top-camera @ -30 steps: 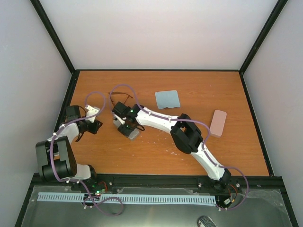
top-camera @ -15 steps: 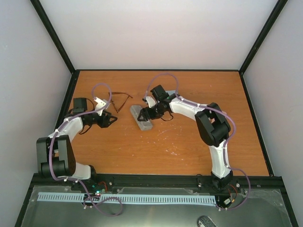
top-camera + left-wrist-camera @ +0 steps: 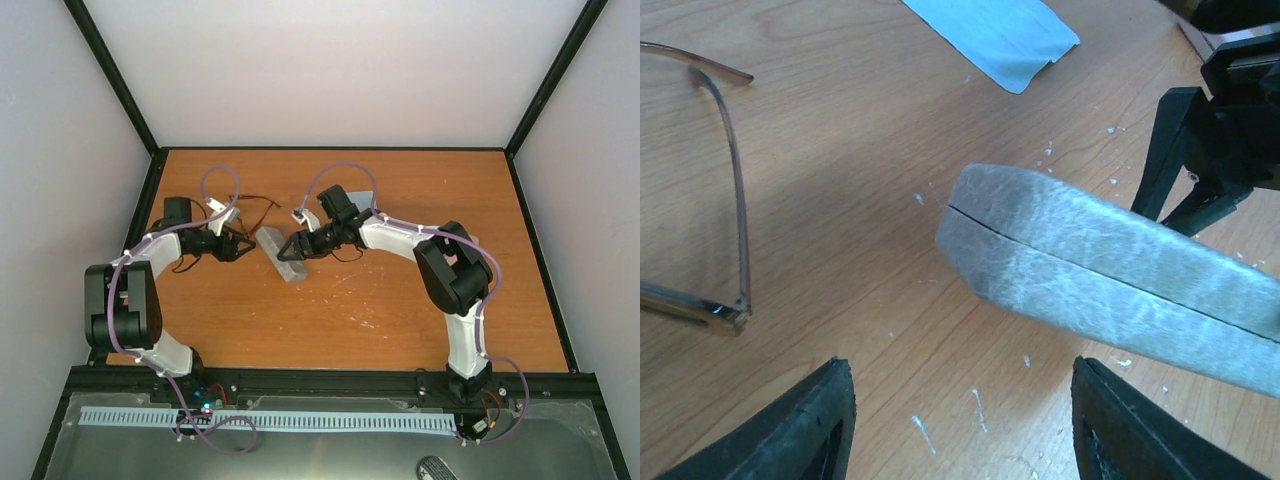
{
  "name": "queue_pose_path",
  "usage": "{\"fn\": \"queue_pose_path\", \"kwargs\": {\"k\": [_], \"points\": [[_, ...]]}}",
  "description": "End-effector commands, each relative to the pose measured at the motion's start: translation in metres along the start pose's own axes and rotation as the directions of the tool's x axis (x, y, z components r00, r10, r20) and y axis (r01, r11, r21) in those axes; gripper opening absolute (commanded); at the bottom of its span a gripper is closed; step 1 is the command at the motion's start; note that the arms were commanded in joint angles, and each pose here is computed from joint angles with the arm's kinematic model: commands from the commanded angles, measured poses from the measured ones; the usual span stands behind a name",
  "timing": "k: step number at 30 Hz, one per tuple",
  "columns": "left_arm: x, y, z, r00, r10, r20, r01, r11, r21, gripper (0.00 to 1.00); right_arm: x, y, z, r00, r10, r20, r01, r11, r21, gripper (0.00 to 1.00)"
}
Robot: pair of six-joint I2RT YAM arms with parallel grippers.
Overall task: Organize the sunglasses
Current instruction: Open the sunglasses case at the center of the board.
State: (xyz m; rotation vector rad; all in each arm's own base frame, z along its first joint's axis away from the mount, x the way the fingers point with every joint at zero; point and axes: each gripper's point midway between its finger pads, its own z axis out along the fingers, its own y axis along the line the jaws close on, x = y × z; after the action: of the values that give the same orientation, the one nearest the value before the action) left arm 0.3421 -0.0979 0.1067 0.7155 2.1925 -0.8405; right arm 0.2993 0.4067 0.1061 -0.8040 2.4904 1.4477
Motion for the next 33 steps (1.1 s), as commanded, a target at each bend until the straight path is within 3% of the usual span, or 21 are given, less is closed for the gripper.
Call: {"fn": "queue_pose_path", "kwargs": {"k": [1, 19, 26, 27, 28, 33], "points": [[-0.020, -0.007, 0.004, 0.999, 0.014, 0.039, -0.016, 0.998, 0.053, 0.59, -0.019, 0.041, -0.017, 0.993, -0.092, 0.077, 0.099, 0.991, -0.092, 0.32], [-0.032, -0.042, -0.004, 0.994, 0.033, 0.104, -0.055, 0.973, 0.222, 0.58, -0.017, 0.033, -0.006, 0.992, -0.103, 0.069, 0.106, 0.994, -0.041, 0.30], [-0.030, -0.039, -0.001, 0.995, 0.022, 0.096, -0.043, 0.975, 0.218, 0.57, -0.020, 0.045, -0.009, 0.989, -0.125, 0.082, 0.131, 0.988, -0.081, 0.19], [-0.030, -0.039, -0.001, 0.995, 0.019, 0.097, -0.040, 0.975, 0.220, 0.57, -0.019, 0.047, -0.008, 0.988, -0.129, 0.080, 0.135, 0.987, -0.086, 0.08], [-0.031, -0.038, 0.000, 0.995, 0.017, 0.096, -0.038, 0.975, 0.220, 0.57, -0.019, 0.049, -0.009, 0.988, -0.131, 0.080, 0.138, 0.987, -0.087, 0.03], [-0.023, -0.034, 0.013, 0.998, 0.029, 0.055, -0.039, 0.980, 0.195, 0.55, -0.015, 0.056, -0.009, 0.986, -0.152, 0.069, 0.159, 0.981, -0.114, 0.03]]}}
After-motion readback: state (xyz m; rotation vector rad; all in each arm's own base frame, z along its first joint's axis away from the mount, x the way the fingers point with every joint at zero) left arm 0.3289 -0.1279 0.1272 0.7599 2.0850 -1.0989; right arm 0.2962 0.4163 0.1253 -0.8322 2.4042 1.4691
